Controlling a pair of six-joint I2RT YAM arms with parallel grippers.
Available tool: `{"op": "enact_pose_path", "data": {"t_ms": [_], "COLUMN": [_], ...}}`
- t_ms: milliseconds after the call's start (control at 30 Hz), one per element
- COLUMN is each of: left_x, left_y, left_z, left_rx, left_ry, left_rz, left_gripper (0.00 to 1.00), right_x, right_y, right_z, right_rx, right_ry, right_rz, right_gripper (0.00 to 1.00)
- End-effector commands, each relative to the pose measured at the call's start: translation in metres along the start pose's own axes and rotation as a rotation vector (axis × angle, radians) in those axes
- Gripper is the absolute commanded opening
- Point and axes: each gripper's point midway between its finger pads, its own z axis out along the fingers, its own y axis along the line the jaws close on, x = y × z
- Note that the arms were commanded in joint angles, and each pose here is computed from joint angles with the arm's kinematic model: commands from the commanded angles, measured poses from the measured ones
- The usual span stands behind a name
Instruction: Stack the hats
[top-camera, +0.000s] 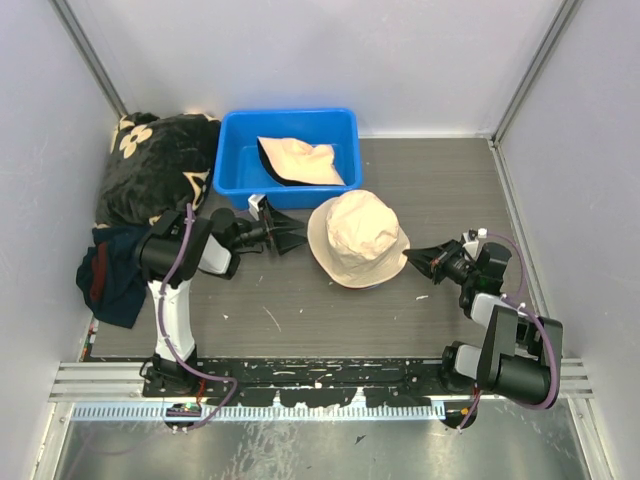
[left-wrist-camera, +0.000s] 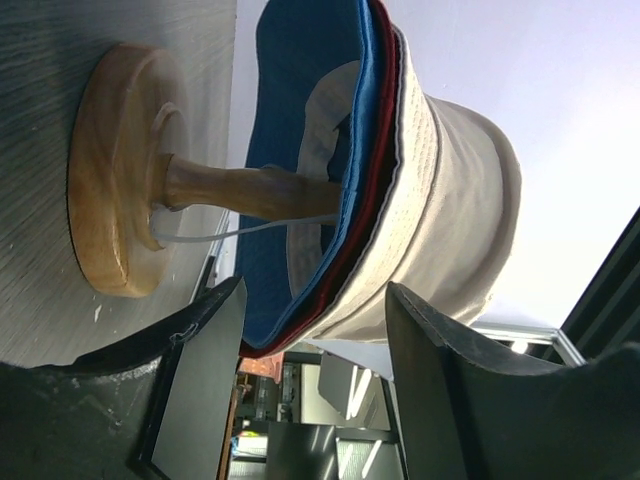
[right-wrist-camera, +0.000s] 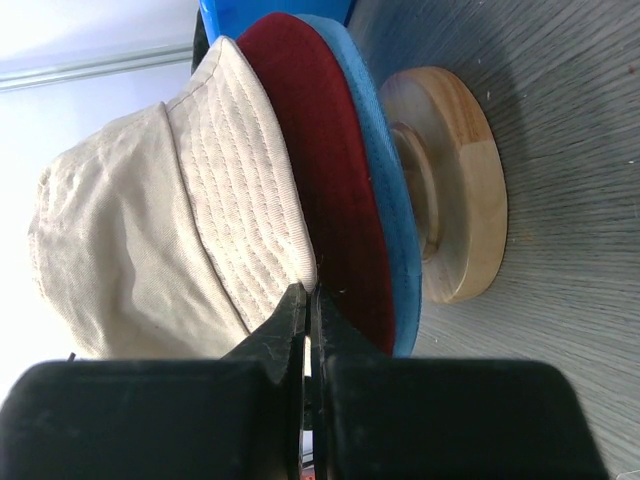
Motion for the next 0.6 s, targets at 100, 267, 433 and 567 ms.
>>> {"op": "enact_pose_path", "data": {"t_ms": [100,267,433,567], "left_x": [-0.008,-0.006,-0.005,-0.003], "left_y": [-0.008,-0.011,-0.015,-0.022], "left_z": [0.009,0.017,0.022,0.026], "left_rx": [0.031,0.039,0.048,0.06], "left_ry": [0.014,0.027,0.031,0.039], "left_rz": [0.064,0.066,0.066,0.076], "left_gripper": [0.66,0.66,0.67,0.67], "right_x": [-0.013,-0.016,-0.02,-0.022], "right_y": [0.022,0.022,0.022,0.022], "right_z": [0.003,0.005,0.006,0.007], "right_rx": [-0.054,-0.049,-0.047,-0.044], "right_ry": [-0.009,-0.014,-0.019,-0.023], "right_rz": [-0.078,-0.074,-0.072,-0.069], "right_gripper": [0.01,0.01,0.01,0.01]}}
